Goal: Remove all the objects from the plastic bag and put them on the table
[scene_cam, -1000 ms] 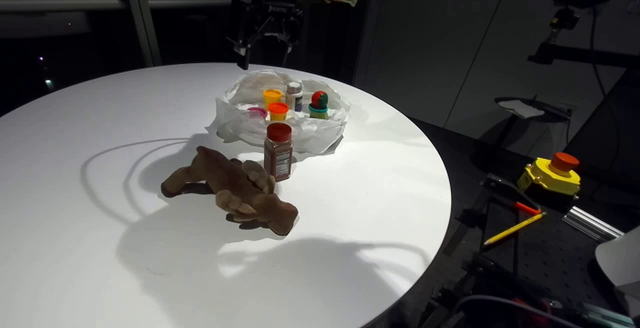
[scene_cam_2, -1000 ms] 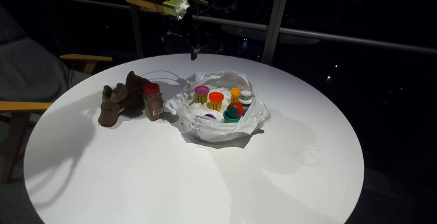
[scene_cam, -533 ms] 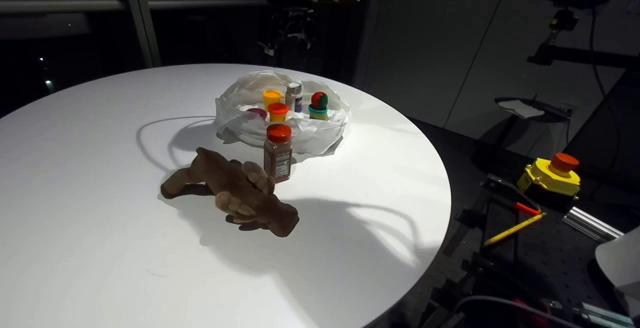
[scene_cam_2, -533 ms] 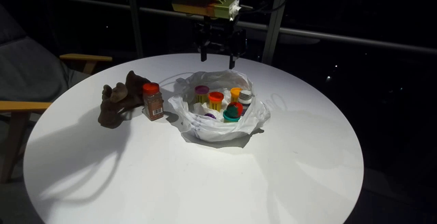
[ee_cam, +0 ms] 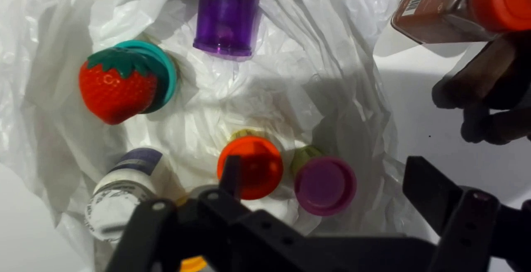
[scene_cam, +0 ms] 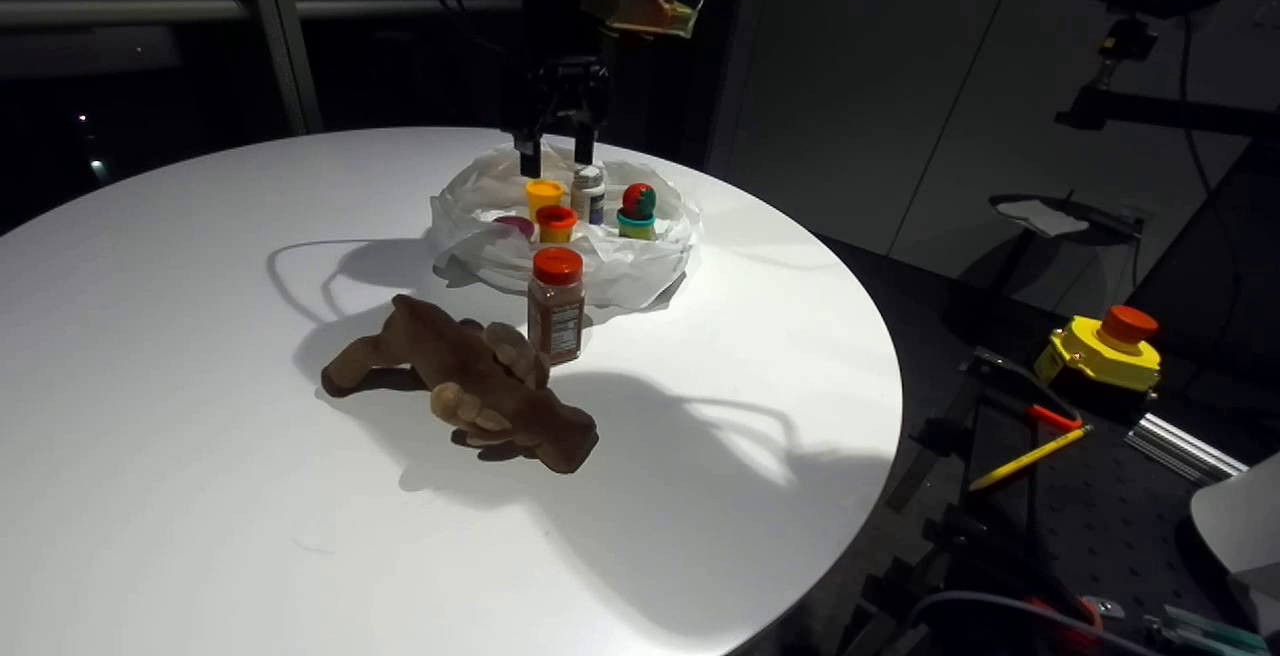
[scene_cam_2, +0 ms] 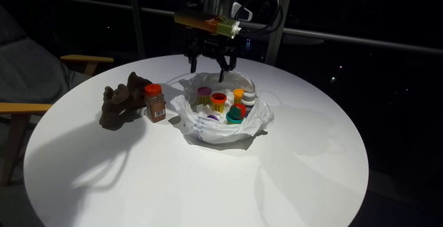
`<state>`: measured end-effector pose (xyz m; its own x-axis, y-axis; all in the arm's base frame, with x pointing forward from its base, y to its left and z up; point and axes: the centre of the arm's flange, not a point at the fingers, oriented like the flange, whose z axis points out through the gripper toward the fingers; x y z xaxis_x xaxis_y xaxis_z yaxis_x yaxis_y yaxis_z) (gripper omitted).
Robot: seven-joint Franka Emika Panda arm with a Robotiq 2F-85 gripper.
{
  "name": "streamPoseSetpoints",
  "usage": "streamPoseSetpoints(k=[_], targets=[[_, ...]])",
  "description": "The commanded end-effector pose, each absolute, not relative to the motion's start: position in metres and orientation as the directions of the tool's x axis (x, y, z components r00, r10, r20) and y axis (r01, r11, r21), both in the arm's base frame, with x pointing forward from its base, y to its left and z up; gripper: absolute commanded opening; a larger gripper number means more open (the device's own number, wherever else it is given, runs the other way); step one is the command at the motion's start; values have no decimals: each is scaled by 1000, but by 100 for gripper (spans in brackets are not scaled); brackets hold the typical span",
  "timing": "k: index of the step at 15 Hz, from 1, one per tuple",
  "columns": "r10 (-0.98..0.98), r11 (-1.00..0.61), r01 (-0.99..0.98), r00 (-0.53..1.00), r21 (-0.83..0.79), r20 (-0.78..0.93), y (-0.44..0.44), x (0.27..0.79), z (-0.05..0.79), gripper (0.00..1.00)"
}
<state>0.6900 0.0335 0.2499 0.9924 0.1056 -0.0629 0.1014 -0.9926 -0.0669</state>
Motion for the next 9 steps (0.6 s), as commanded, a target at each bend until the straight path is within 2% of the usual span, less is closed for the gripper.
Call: streamPoseSetpoints(k=[1,9], targets=[[126,-988,121,991,-95,-47,43,697,230,100],[134,-988,128,988,-88,-72,57,689,213,100]])
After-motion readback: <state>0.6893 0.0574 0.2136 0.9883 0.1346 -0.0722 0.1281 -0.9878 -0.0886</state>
